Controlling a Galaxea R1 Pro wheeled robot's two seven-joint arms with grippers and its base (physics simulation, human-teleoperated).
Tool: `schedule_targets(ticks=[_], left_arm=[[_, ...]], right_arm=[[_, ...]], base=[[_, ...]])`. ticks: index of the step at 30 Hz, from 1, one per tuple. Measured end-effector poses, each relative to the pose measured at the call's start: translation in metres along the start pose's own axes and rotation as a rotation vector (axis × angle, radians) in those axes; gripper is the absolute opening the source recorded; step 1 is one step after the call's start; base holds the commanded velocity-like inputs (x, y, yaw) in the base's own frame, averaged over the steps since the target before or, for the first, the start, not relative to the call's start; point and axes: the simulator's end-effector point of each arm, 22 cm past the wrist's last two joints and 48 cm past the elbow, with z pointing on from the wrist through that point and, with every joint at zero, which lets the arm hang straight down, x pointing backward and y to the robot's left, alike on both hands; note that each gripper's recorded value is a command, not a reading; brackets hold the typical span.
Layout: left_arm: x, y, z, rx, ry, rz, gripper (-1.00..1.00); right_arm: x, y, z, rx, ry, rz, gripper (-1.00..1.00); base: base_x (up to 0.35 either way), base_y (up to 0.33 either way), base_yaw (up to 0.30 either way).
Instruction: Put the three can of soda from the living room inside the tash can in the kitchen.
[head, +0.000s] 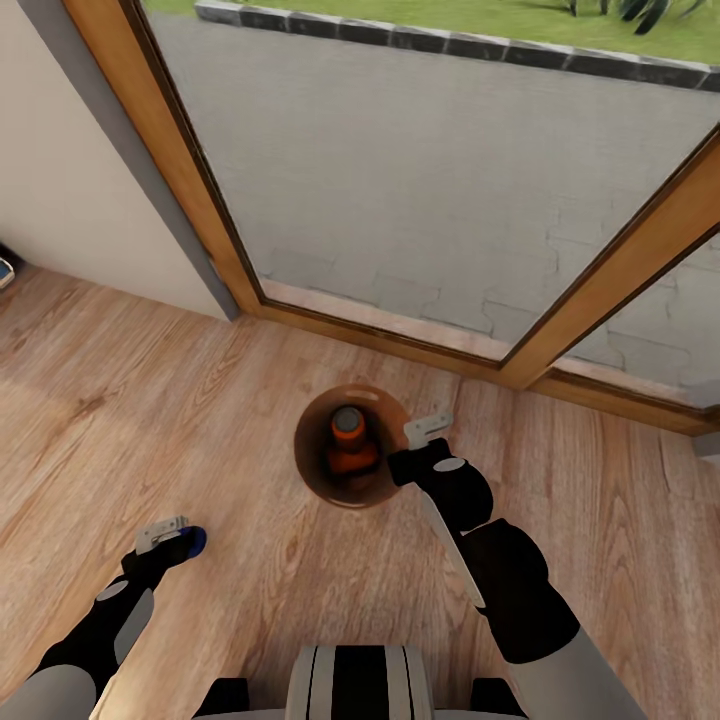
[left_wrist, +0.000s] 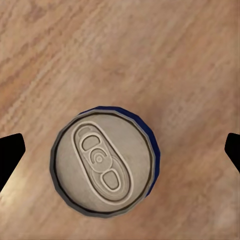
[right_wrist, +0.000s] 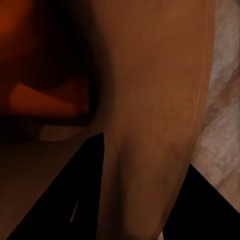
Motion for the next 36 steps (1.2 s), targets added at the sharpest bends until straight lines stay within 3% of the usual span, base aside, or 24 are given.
schedule_targets(ticks=[36], left_arm=[[0.0073,-0.0040,0.0085,0.019,0.000,-0.001,1.00]], right_arm=[[0.0068,0.0004,0.0088,0.003,0.000,-0.002,-1.00]], base=[[0.000,0.000,0.000]])
